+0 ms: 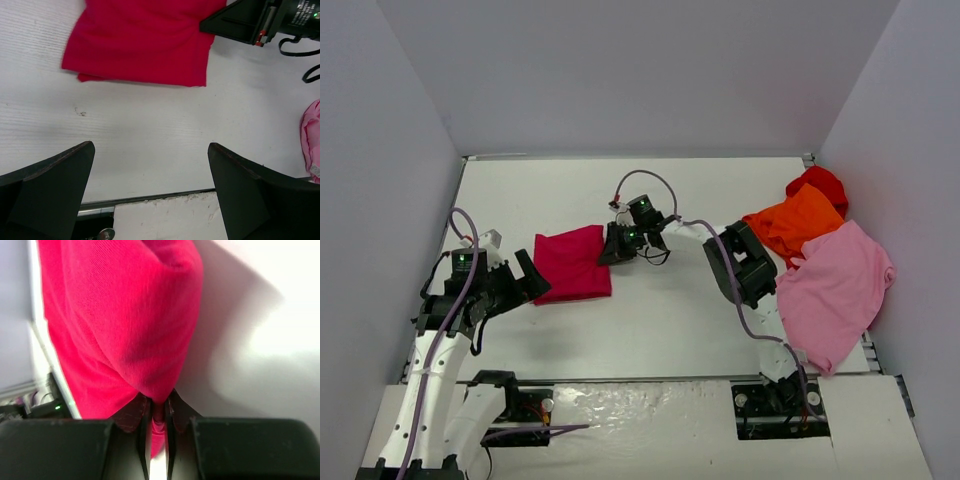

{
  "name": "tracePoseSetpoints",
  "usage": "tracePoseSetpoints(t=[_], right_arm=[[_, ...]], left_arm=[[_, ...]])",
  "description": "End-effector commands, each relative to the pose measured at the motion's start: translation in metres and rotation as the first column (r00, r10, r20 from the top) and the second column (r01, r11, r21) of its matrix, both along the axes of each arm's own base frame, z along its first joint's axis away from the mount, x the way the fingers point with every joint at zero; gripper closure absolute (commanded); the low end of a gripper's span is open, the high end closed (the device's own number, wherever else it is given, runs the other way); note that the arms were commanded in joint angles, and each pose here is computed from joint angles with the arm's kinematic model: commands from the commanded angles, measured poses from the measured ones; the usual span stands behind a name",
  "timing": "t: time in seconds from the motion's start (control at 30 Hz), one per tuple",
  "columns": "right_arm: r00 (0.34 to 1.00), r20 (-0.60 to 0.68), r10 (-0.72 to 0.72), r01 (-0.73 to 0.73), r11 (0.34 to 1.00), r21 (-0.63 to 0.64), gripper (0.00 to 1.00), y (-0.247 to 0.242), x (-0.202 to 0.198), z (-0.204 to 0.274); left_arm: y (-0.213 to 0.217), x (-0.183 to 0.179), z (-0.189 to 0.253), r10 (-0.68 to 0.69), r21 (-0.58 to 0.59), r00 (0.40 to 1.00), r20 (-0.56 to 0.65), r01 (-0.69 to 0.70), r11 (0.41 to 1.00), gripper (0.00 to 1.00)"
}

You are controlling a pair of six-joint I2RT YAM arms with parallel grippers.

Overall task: Fold and stack the t-shirts
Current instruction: Fold the long partially folded tshirt into a neat square

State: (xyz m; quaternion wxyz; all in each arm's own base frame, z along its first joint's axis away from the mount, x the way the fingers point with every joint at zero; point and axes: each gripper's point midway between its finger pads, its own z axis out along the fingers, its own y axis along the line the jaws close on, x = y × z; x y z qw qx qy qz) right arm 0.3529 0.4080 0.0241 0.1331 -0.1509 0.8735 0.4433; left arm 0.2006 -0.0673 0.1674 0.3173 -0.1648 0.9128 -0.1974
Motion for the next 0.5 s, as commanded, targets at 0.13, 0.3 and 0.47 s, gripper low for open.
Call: tracePoseSetpoints(t=[0.13, 0.3, 0.47], right_arm=[[0.972, 0.167, -0.164, 0.205, 0.941, -0.268, 1.0, -0.108, 0.045, 0.038], [0.963, 0.181, -0.202, 0.254, 0.905, -0.341, 1.0, -0.139, 0.046, 0.037], [0.965, 0.165, -0.202, 0.248, 0.904, -0.349, 1.0, -0.144, 0.04, 0.034]], left_arm=[[-0.004, 0.011, 0.015, -0.02, -0.014, 0.997, 0.078, 0.021, 1.0, 0.03], [-0.006, 0.011, 0.014, -0.026, -0.02, 0.997, 0.077, 0.028, 0.999, 0.03], [-0.006, 0.011, 0.015, -0.026, -0.02, 0.997, 0.079, 0.028, 0.999, 0.03]])
